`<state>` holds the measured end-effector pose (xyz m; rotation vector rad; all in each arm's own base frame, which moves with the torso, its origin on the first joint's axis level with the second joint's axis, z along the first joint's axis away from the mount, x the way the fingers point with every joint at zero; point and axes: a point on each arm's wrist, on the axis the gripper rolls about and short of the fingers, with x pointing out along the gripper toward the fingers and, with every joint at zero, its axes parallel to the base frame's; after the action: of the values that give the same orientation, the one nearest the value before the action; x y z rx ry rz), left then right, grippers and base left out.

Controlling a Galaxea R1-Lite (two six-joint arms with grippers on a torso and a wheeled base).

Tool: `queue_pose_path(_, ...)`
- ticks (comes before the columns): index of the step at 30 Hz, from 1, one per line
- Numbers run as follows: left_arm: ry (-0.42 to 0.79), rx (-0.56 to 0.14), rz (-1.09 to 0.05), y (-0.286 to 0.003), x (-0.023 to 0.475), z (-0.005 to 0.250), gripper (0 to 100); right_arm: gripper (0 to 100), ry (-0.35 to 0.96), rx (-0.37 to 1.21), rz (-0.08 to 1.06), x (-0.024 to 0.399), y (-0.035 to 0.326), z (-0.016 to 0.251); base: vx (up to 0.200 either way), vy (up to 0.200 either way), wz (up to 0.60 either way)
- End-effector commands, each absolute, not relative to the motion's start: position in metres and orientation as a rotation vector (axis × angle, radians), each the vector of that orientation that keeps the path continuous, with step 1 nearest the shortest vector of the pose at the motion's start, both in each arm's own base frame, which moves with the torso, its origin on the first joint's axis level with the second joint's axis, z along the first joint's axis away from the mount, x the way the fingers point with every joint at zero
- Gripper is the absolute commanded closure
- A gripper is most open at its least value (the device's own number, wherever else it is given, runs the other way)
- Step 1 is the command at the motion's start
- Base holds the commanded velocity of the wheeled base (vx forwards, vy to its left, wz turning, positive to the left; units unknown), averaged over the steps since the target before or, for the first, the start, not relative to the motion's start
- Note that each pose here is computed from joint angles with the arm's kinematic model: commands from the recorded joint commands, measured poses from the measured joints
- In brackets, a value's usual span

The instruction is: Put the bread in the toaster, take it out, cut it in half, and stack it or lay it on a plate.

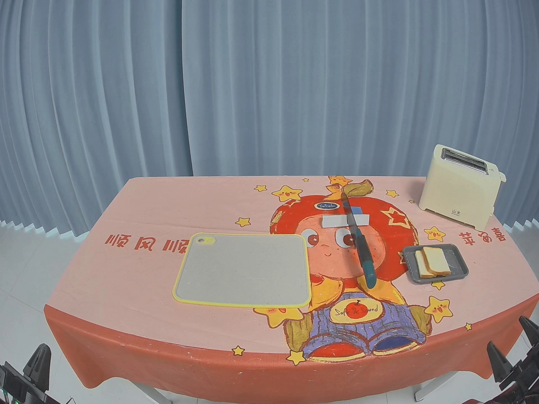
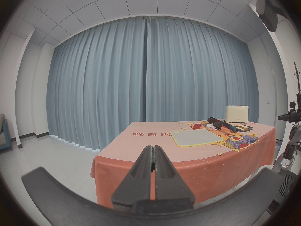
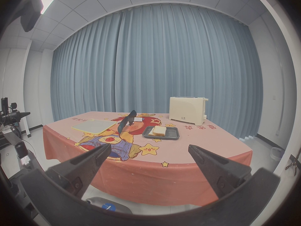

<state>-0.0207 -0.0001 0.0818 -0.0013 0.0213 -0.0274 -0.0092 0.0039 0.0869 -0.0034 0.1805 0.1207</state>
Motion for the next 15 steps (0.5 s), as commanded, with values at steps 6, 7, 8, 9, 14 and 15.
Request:
queue_pose_path(6, 0.040, -0.002, -0.028, -0.0001, -0.0194, 0.0769, 100, 0, 0.176, -0.006, 0.121, -0.0097, 0.0039, 0.0865, 0.000, 0.000, 0.00)
queue_pose_path(7, 0.040, -0.002, -0.028, -0.0001, -0.0194, 0.0769, 100, 0, 0.177, -0.006, 0.121, -0.0095, 0.0039, 0.0865, 0.000, 0.000, 0.00)
queue_pose_path(8, 0.040, -0.002, -0.028, -0.0001, -0.0194, 0.0769, 100, 0, 0.176, -0.006, 0.123, -0.0097, 0.0038, 0.0865, 0.000, 0.000, 0.00)
queue_pose_path(9, 0.040, -0.002, -0.028, -0.0001, -0.0194, 0.0769, 100, 0, 0.176, -0.006, 0.123, -0.0097, 0.0038, 0.0865, 0.000, 0.000, 0.00)
queue_pose_path(14, 0.040, -0.002, -0.028, -0.0001, -0.0194, 0.0769, 100, 0, 0.176, -0.007, 0.137, -0.0097, 0.0037, 0.0865, 0.000, 0.000, 0.00)
queue_pose_path(15, 0.040, -0.002, -0.028, -0.0001, -0.0194, 0.0769, 100, 0, 0.176, -0.009, 0.140, -0.0097, 0.0037, 0.0865, 0.000, 0.000, 0.00)
